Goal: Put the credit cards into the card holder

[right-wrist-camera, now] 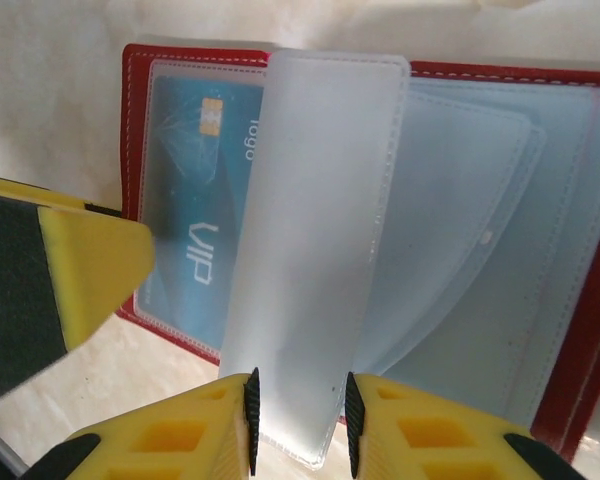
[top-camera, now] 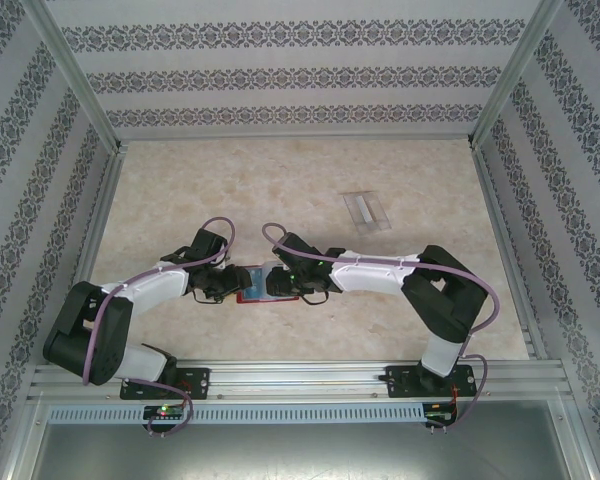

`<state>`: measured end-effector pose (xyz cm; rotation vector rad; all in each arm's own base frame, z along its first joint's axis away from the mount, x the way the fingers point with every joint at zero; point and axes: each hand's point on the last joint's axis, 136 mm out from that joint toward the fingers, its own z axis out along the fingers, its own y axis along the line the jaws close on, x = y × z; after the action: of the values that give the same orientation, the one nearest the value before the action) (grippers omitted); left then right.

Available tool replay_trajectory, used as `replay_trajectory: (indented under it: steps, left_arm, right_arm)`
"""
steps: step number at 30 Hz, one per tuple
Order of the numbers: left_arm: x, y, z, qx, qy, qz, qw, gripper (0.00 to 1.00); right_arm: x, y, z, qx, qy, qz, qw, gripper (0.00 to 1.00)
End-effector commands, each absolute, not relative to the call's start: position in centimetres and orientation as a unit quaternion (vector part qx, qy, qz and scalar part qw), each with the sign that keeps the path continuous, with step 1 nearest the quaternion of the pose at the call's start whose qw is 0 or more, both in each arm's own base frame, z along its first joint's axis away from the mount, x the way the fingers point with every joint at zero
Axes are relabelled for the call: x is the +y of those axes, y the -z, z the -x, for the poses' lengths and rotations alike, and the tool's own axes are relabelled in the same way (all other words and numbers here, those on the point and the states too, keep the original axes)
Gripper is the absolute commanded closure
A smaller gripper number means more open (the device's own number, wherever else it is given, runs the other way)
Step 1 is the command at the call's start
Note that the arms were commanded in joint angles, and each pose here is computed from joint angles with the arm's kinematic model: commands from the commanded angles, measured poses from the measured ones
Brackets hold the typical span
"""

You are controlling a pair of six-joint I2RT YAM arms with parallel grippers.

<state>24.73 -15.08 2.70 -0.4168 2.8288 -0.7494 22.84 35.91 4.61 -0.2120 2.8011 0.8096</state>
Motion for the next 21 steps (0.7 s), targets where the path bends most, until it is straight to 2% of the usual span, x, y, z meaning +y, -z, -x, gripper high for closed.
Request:
replay_trajectory:
  steps: [1, 10, 15, 21]
  left_arm:
    - [-15.5, -3.7, -24.7, 0.949, 0.269, 0.126, 0.109, 0.42]
    - [-15.2, -4.3, -24.9, 0.945, 0.273, 0.131, 0.120, 0.36]
    - [-14.6, -4.5, -25.0, 0.942, 0.278, 0.142, 0.124, 0.29]
    - [-13.0, -5.5, -25.4, 0.935, 0.282, 0.162, 0.140, 0.24]
  right_arm:
    - [37.6, -5.5, -23.0, 0.945, -0.293, 0.092, 0.115, 0.69]
    - [39.1, -6.2, -23.2, 0.936, -0.311, 0.121, 0.116, 0.65]
    - [39.7, -6.2, -23.3, 0.932, -0.317, 0.135, 0.115, 0.65]
    - [40.7, -6.6, -23.2, 0.925, -0.332, 0.148, 0.114, 0.64]
